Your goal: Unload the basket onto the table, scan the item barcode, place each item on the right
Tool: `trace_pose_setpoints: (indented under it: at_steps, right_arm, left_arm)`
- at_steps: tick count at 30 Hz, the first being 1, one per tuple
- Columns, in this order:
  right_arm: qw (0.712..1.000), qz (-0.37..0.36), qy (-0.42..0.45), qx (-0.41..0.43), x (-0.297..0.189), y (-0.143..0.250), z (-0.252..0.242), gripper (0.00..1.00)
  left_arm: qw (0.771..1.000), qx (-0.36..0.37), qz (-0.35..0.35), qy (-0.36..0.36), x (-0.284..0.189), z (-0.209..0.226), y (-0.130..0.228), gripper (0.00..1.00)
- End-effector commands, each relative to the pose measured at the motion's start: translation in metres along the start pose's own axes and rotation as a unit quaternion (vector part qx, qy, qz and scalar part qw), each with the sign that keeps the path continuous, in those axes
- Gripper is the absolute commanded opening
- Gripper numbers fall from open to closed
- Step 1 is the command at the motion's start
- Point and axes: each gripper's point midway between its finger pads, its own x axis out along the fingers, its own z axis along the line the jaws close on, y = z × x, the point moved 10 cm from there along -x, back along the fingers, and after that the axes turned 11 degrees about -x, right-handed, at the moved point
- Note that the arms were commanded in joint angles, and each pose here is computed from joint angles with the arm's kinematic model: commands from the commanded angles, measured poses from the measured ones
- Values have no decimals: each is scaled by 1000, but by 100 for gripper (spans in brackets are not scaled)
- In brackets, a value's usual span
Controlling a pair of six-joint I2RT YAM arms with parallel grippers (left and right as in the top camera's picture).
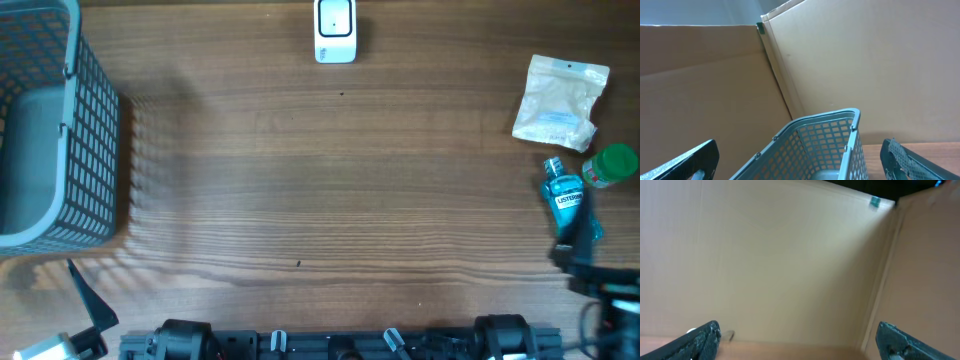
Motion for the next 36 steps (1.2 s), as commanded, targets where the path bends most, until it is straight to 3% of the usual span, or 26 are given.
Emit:
trace_pose_setpoints:
  at_steps: [1, 5, 12, 16, 20, 23, 26, 31, 36]
  right_arm:
    - [998, -40, -35, 23, -19, 34, 19, 100]
    - [995, -5, -95, 10, -19, 70, 40, 100]
    - [992, 53, -100, -49, -16, 93, 46, 100]
    - [990, 36, -132, -35, -15, 92, 52, 100]
    - [983, -49, -175, -2, -3, 85, 64, 100]
    - [977, -63, -168, 118, 12, 95, 71, 100]
    - [958, -70, -164, 225, 24, 106, 78, 100]
    - [959, -6, -159, 235, 43, 159, 102, 100]
    - [963, -40, -151, 221, 47, 197, 120, 100]
  left_arm:
    - [1000, 0, -4, -2, -2, 1, 0, 100]
    - [1000, 5, 5, 1, -2, 0, 3, 100]
    - [996, 43, 71, 43, -1, -6, 26, 100]
    - [995, 36, 58, 72, -1, -9, 23, 100]
    - [985, -59, 12, 160, -3, -21, 11, 100]
    - [972, -164, -10, 169, 5, -28, 6, 100]
    - [956, -213, 0, 202, 17, -48, 20, 100]
    - [938, -285, -14, 199, 46, -83, 57, 100]
    - [939, -284, 17, 195, 61, -115, 114, 100]
